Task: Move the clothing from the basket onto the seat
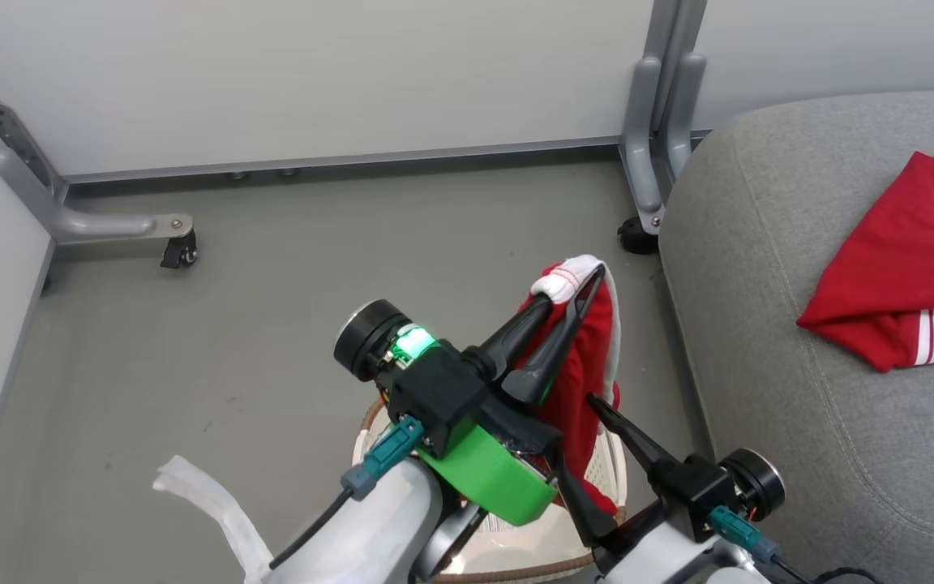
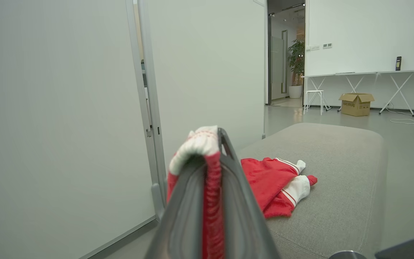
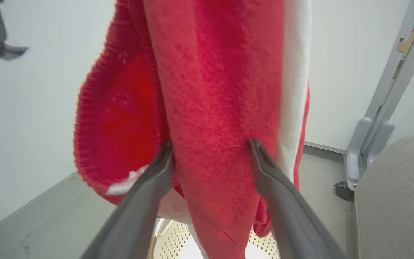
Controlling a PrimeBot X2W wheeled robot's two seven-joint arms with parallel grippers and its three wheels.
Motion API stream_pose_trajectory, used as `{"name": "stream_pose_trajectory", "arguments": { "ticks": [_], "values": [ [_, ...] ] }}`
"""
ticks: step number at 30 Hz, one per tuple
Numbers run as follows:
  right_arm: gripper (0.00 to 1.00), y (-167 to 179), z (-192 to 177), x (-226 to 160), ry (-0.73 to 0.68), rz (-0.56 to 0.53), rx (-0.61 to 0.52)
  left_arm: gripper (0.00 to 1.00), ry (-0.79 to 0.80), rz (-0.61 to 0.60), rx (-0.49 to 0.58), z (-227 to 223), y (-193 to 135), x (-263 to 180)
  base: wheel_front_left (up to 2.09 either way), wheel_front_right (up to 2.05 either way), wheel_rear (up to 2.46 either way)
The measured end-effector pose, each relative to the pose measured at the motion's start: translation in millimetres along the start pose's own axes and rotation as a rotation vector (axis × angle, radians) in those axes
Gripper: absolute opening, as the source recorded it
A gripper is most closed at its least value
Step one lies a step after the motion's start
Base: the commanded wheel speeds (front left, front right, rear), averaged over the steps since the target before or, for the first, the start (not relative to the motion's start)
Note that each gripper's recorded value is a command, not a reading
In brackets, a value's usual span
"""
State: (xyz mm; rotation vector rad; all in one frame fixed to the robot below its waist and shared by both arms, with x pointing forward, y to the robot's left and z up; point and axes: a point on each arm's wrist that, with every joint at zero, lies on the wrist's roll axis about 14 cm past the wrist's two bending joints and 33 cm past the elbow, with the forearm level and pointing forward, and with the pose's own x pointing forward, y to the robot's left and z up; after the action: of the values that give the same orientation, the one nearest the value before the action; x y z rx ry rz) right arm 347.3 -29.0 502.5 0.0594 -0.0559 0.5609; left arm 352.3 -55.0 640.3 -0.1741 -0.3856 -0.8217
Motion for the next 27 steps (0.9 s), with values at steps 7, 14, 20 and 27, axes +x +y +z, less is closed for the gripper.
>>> {"name": "stream_pose_trajectory", "arguments": {
  "ticks": [7, 14, 20, 27],
  "values": [
    [0.93, -4.6, -8.3, 7.4, 0.023, -0.012, 0.002, 0.00, -0.009, -0.017, -0.004, 6.0, -3.7, 2.3, 0.00, 0.00, 0.00],
    [0.00, -7.4, -10.5, 8.1, 0.027, -0.026, 0.022, 0.00, 0.017, -0.011, 0.014, -1.4, 2.3, 0.7, 0.00, 0.00, 0.00],
    [0.00, -12.0, -12.1, 6.9, 0.030, -0.043, 0.031, 0.00, 0.040, -0.007, 0.005, -10.9, 4.9, 0.8, 0.00, 0.00, 0.00],
    [0.00, -17.9, -13.0, 6.7, 0.030, -0.061, 0.039, 1.00, 0.128, 0.004, 0.004, -32.1, 9.6, -2.6, 0.00, 0.00, 0.00]
  ]
}}
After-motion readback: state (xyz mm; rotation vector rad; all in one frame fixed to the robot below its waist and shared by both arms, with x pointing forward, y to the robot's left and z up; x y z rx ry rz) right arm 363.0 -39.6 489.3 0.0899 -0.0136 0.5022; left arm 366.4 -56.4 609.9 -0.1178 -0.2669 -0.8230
